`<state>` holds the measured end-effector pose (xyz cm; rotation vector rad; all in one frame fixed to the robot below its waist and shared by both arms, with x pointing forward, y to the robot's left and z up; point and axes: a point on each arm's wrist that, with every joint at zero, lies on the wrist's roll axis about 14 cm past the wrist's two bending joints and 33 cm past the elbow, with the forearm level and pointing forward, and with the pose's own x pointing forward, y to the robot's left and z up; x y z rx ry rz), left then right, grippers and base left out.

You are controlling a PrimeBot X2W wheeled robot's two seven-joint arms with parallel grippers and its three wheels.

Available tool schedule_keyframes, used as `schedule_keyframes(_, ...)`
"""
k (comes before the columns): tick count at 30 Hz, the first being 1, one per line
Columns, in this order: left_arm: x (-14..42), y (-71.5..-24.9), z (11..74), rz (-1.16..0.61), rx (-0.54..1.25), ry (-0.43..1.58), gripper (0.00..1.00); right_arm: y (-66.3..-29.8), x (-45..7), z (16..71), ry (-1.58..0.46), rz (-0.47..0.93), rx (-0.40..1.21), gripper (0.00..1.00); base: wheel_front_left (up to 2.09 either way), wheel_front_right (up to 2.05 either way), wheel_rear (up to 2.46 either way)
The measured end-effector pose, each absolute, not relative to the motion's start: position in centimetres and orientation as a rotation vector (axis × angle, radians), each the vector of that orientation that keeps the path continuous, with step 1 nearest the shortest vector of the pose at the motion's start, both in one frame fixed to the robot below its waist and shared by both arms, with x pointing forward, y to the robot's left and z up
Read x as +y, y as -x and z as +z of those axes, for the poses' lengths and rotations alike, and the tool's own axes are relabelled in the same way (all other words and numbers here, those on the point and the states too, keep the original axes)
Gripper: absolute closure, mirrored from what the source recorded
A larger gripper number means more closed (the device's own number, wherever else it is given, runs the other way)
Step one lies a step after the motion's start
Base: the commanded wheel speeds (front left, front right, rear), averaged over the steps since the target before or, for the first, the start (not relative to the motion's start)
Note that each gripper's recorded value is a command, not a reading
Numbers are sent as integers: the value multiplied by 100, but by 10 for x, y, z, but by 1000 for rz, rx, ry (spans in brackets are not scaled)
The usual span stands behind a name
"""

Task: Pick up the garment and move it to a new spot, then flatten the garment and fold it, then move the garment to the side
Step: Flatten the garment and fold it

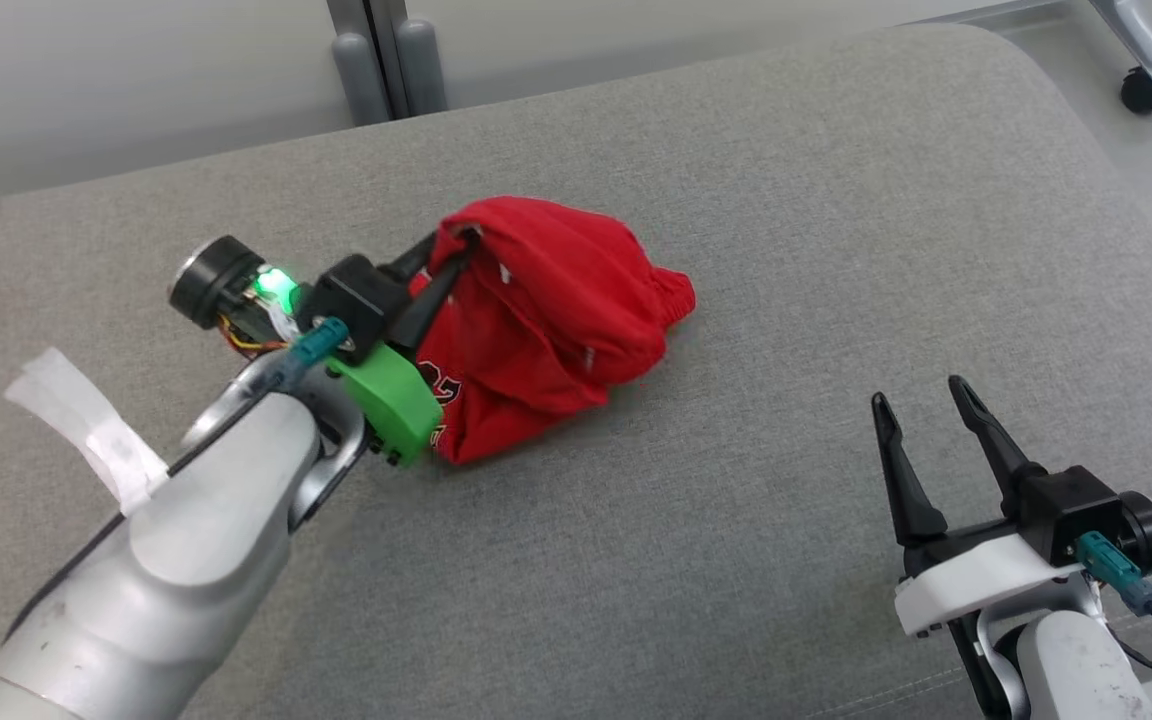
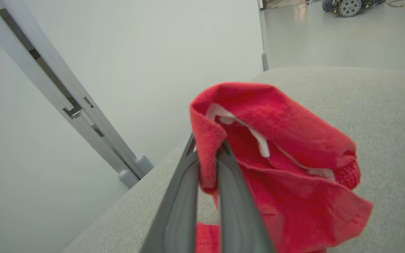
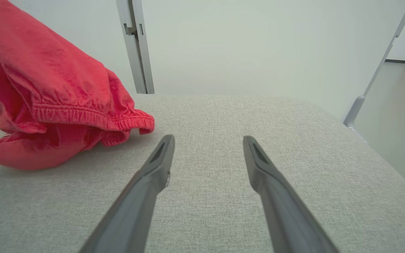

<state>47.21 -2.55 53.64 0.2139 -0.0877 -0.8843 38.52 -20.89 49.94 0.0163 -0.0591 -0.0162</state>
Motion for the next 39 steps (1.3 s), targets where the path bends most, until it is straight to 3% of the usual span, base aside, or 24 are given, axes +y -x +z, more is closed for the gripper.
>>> schedule_keyframes(7,-6,-514,492,-797,62,-235,100,-393,-212,494,-13,-22,-45,0,0,0,0)
schedule_keyframes(8,-4,-518,486,-786,80,-236,94,-393,-212,493,-13,-24,-40,0,0,0,0)
schedule_keyframes(9,-1,-522,478,-771,105,-229,64,-393,-213,491,-13,-26,-33,0,0,0,0)
schedule_keyframes(10,1,-525,470,-757,128,-224,18,-393,-214,489,-14,-29,-27,0,0,0,0)
schedule_keyframes(11,2,-528,465,-747,142,-217,0,-393,-215,487,-14,-32,-22,0,0,0,0)
schedule_keyframes(17,-3,-531,442,-716,203,-165,0,-392,-223,479,-9,-56,2,0,0,0,0)
schedule_keyframes(23,3,-530,461,-669,154,-86,0,-393,-221,480,-8,-48,-3,0,0,0,0)
schedule_keyframes(31,22,-499,480,-606,88,12,0,-388,-208,485,-14,-13,-17,0,0,0,0)
schedule_keyframes(39,5,-445,489,-635,55,102,0,-382,-197,493,-21,19,-41,0,0,0,0)
